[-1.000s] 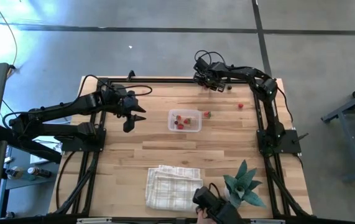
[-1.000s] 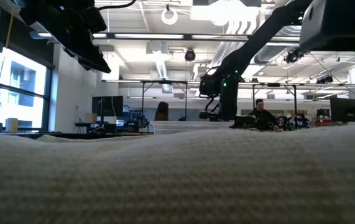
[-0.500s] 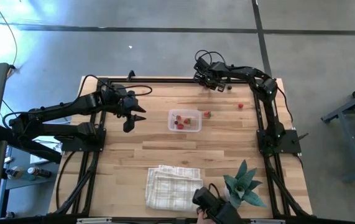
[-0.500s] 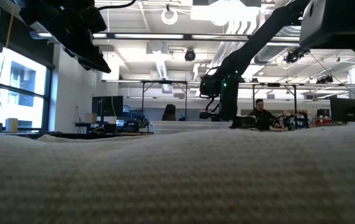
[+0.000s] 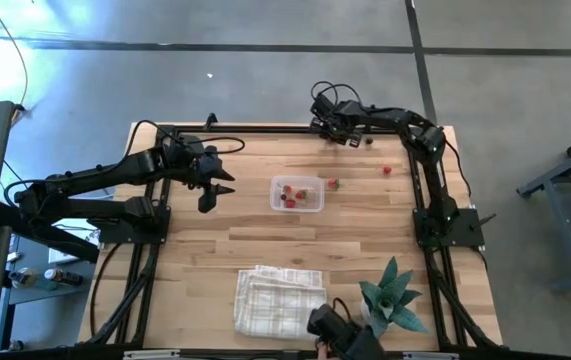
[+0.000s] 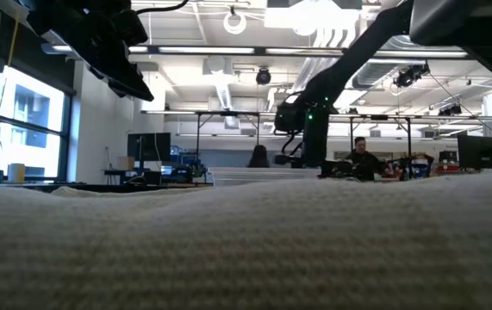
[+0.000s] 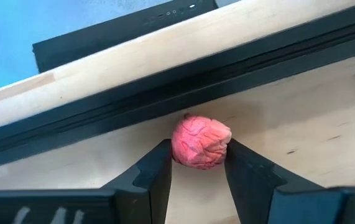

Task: Pick and placing Produce into tupperware
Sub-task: Put the apricot into the transparent bin

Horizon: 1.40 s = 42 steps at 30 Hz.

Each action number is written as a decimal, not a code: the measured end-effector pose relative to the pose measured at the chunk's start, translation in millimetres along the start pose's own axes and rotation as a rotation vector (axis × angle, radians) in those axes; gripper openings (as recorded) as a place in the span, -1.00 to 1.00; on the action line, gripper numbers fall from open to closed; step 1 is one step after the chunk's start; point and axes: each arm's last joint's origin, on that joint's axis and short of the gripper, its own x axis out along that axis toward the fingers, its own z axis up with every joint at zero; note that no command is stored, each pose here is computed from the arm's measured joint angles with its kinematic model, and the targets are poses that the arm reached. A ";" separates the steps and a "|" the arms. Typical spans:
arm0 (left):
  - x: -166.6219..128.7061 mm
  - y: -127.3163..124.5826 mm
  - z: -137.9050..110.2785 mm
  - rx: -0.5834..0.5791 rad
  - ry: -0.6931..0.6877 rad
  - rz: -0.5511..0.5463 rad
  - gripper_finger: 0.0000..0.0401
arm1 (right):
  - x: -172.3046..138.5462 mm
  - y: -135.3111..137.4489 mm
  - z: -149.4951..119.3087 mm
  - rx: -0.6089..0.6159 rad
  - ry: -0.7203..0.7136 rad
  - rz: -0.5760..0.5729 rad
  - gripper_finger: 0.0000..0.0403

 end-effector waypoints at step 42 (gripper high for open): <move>-0.1 0.0 0.1 0.000 0.000 0.000 -0.21 | -184.0 63.5 -171.4 -0.627 0.065 -0.019 -0.36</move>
